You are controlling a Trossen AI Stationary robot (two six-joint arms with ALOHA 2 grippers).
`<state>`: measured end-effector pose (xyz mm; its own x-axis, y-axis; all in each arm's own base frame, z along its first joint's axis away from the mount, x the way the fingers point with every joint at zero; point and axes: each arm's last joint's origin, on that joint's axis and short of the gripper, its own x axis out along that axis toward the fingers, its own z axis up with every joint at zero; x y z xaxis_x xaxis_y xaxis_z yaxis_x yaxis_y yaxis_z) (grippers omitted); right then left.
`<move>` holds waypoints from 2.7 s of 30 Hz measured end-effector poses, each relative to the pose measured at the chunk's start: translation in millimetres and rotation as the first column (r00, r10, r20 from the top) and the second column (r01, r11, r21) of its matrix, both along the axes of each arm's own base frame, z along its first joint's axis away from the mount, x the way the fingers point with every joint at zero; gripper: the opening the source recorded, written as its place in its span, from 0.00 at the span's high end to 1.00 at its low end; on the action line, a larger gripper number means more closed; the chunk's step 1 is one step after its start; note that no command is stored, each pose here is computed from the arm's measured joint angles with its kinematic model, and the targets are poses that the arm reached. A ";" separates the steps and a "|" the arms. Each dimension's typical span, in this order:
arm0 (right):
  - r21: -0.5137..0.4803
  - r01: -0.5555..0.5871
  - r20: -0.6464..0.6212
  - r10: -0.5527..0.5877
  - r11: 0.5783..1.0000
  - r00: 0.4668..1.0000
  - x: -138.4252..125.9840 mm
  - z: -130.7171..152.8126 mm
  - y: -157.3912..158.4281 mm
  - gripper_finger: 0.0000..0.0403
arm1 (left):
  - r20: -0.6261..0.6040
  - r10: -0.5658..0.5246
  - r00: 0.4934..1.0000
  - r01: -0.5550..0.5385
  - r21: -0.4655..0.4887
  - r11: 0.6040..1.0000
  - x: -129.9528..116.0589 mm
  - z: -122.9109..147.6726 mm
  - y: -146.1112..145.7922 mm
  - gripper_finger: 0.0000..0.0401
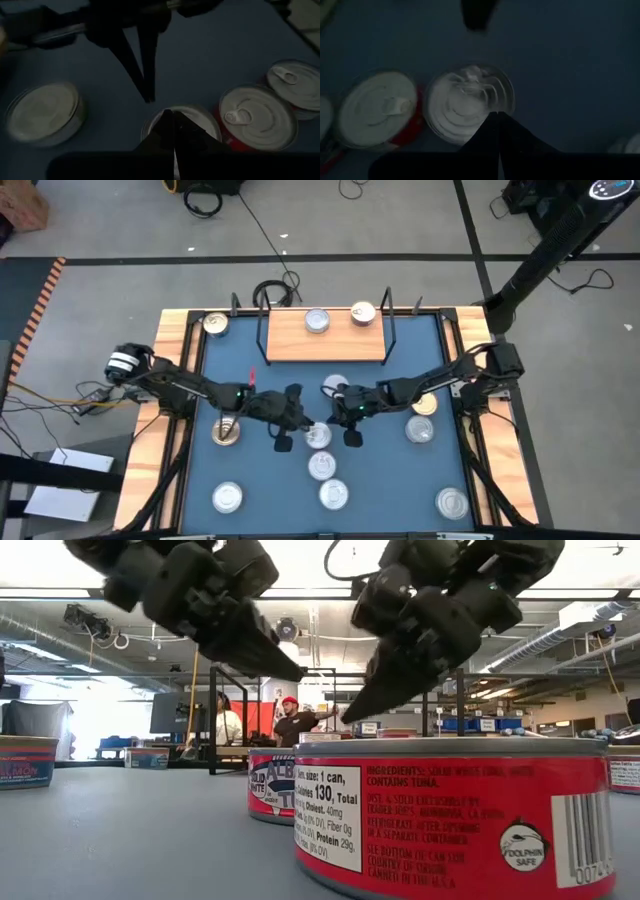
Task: Stack canned seafood by type on shelf
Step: Put the red tuna can on the shelf
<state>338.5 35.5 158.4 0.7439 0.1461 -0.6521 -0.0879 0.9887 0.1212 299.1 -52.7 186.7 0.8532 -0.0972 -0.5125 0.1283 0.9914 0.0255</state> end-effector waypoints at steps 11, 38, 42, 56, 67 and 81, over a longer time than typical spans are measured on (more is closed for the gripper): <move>0.162 0.204 -0.132 -0.183 0.966 0.974 8.3 -12.1 -10.0 0.81 | 0.066 0.071 0.995 -0.074 0.046 0.996 -19.3 -17.6 -7.1 1.00; 0.303 0.389 -0.213 -0.336 0.870 0.917 14.7 -28.5 -20.9 0.98 | 0.093 0.075 0.993 -0.080 0.050 0.996 -21.6 -19.9 -6.5 1.00; 0.327 0.438 -0.243 -0.374 0.837 0.895 13.8 -29.3 -24.2 0.97 | 0.094 0.075 0.993 -0.080 0.050 0.996 -21.5 -19.9 -6.5 1.00; 0.284 0.457 -0.286 -0.380 0.843 0.879 9.3 -35.7 -31.6 0.98 | 0.103 0.090 0.991 -0.096 0.057 0.994 -21.1 -19.2 -6.1 1.00; 0.260 0.419 -0.283 -0.345 0.870 0.895 8.4 -36.2 -31.3 0.88 | 0.052 0.166 0.985 -0.170 0.090 0.981 -22.9 -24.1 0.2 0.99; 0.109 0.457 -0.177 -0.435 0.883 0.883 11.1 -33.5 -36.2 0.87 | -0.018 0.183 0.983 -0.180 0.115 0.977 -12.0 -48.6 24.7 1.00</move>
